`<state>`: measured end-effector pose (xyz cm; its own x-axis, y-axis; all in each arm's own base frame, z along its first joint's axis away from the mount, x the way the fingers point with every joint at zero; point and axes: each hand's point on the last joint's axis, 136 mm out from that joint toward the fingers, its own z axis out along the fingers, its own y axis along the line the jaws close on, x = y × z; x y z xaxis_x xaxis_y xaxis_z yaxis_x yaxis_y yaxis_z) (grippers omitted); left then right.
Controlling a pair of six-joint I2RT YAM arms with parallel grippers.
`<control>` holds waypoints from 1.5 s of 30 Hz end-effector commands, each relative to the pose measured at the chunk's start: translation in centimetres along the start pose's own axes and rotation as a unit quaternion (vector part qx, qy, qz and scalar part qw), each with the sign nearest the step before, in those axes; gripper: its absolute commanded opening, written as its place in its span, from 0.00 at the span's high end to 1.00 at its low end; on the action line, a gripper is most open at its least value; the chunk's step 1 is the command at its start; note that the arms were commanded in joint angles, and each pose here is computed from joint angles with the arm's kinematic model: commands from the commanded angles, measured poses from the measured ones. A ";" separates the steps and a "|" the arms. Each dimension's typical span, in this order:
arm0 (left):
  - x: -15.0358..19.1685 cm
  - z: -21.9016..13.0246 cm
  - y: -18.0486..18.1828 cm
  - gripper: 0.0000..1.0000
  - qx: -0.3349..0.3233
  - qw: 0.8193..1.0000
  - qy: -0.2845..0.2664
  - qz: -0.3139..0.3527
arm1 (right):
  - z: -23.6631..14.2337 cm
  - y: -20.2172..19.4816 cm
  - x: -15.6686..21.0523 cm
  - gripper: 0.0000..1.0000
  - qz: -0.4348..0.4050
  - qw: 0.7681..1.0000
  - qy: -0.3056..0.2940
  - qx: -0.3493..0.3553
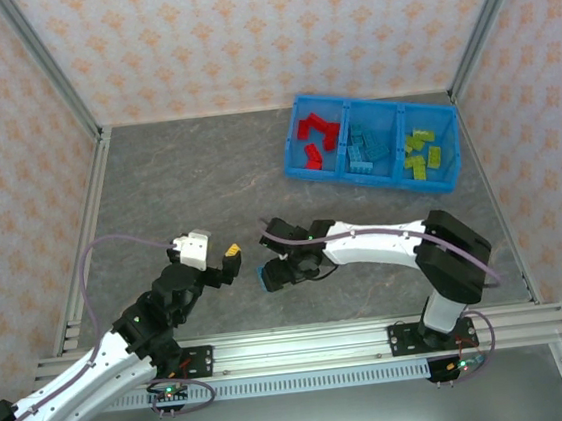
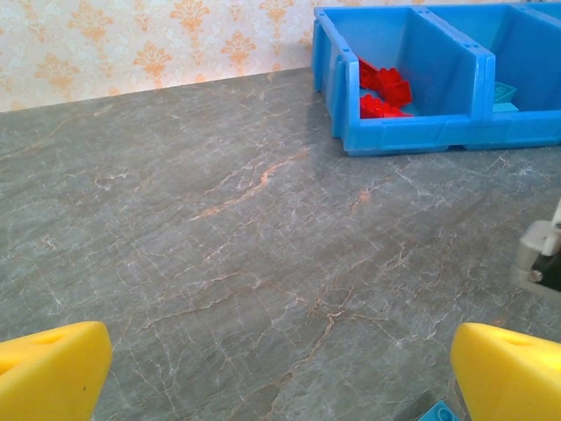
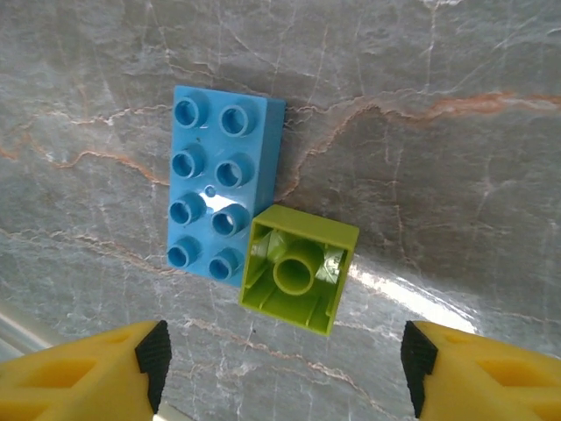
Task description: Sort the legos into containers by color
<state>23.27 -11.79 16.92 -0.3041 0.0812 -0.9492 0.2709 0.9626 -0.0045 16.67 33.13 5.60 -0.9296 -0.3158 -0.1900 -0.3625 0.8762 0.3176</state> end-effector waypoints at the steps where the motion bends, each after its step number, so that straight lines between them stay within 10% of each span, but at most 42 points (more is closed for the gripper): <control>1: -0.1 0.1 0.2 0.00 -0.004 1.000 -0.001 0.004 | 0.7 0.6 -0.6 0.32 0.007 1.000 -0.008 -0.011; 29: -0.1 0.1 -0.1 0.00 0.003 1.000 0.001 0.005 | 2.0 -5.4 -0.4 0.57 0.035 0.990 -0.029 0.135; 38: 0.0 0.2 -0.1 0.00 0.003 1.000 0.001 0.005 | 1.8 -2.2 1.7 0.42 0.008 0.999 0.014 0.033; 45: 0.1 0.3 -0.3 0.00 0.005 1.000 0.006 0.006 | 2.1 -4.5 0.5 0.48 0.009 0.994 -0.019 0.106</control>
<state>23.33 -12.02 16.28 -0.3237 0.0994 -0.9409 0.2781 0.9605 0.0058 16.86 30.95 2.48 -0.9376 -0.2899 -0.1919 -0.3286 0.9191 0.2173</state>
